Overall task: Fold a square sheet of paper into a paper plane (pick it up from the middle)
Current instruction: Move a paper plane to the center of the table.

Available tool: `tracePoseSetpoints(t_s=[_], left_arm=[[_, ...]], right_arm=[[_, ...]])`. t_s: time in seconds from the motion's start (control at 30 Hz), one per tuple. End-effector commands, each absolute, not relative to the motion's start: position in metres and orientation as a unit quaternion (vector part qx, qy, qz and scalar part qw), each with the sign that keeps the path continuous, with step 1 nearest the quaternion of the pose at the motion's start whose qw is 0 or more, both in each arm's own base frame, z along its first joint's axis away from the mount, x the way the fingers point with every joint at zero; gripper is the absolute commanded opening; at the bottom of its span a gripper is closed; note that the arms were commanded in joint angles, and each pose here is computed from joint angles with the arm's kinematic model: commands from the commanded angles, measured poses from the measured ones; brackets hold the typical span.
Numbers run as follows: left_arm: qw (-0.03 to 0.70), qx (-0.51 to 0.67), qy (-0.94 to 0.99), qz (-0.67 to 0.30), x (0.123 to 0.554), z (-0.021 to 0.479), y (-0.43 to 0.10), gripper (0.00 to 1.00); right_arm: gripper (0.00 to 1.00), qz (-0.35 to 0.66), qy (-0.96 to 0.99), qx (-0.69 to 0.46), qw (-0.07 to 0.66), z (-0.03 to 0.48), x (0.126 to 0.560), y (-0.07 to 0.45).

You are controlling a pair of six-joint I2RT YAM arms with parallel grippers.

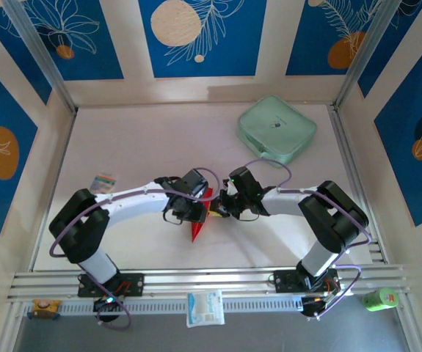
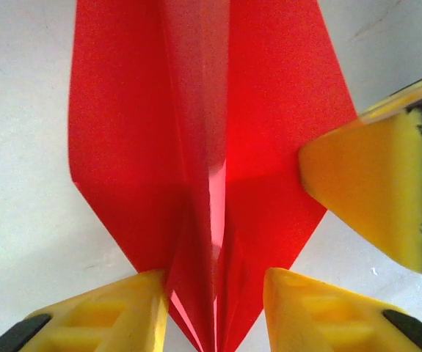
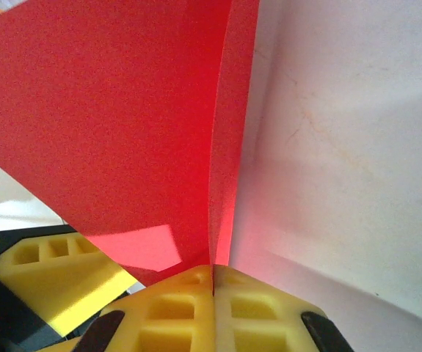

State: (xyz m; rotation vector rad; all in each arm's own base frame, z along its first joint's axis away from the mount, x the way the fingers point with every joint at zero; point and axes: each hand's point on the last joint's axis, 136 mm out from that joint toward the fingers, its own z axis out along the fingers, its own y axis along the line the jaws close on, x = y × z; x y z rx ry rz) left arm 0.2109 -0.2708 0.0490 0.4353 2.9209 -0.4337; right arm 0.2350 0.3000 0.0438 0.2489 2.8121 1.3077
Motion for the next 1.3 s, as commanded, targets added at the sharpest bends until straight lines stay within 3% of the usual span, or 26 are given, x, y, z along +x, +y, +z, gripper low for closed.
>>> tracePoseSetpoints(t_s=[0.0, 1.1, 1.27], left_arm=[[0.062, 0.151, 0.974, -0.154, 0.203, 0.043, -0.276, 0.38], [0.039, 0.170, 0.974, -0.142, 0.205, 0.023, -0.286, 0.18], [0.045, 0.163, 0.977, -0.133, 0.208, 0.025, -0.284, 0.10]], right_arm=[[0.02, 0.418, 0.905, 0.076, 0.011, 0.046, 0.234, 0.300], [0.02, 0.419, 0.905, 0.076, 0.010, 0.046, 0.234, 0.298], [0.11, 0.412, 0.908, 0.078, 0.015, 0.048, 0.235, 0.292]])
